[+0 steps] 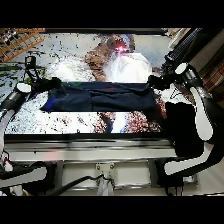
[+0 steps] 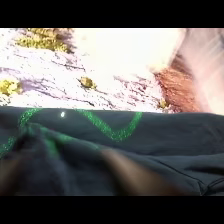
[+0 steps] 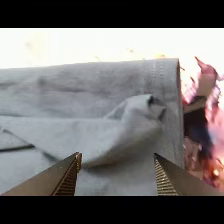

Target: Fold the clothes and pants, and hang the long-sleeved shirts on hangers.

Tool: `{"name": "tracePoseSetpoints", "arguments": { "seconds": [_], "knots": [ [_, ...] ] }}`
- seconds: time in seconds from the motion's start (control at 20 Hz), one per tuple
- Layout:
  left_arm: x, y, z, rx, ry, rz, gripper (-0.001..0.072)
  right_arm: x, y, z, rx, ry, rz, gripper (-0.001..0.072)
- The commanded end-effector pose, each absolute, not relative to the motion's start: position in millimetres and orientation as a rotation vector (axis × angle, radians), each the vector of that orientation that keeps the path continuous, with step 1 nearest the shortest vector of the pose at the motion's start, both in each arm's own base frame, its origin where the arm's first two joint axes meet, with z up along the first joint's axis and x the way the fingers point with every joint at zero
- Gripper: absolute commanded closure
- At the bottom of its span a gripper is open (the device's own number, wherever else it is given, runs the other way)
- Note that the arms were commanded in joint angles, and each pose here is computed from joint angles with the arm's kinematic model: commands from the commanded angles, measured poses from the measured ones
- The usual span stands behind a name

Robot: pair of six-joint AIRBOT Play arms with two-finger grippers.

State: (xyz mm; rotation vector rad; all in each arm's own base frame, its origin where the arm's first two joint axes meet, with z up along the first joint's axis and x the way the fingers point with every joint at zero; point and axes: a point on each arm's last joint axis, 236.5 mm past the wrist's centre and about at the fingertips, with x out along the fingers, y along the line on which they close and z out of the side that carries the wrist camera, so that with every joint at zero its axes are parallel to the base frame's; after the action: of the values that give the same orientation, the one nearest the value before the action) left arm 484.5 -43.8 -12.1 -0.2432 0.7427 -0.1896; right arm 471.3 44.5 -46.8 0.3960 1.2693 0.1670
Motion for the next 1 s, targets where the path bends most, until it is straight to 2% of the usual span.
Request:
{"name": "tracePoseSetpoints", "arguments": {
  "seconds": [0.0,0.2,0.35,0.6,0.95],
  "knots": [
    [482,-47,-15,-0.251,0.768,-0.212,0.0090,471,42,-46,0.397,1.282,0.159,0.0203],
    [472,-41,36,-0.250,0.697,-0.238,0.0091,458,-2,-28,0.317,1.284,0.071,0.0205],
    [454,-61,71,-0.307,0.676,-0.300,0.0099,441,-31,-33,0.372,1.334,0.041,0.0204],
    [437,-145,91,-0.445,0.687,-0.489,0.0100,429,-12,-56,0.593,1.367,0.168,0.0204],
    [420,-222,84,-0.435,0.713,-0.613,0.0099,425,9,-94,0.599,1.456,0.187,0.0205]
  ]
}}
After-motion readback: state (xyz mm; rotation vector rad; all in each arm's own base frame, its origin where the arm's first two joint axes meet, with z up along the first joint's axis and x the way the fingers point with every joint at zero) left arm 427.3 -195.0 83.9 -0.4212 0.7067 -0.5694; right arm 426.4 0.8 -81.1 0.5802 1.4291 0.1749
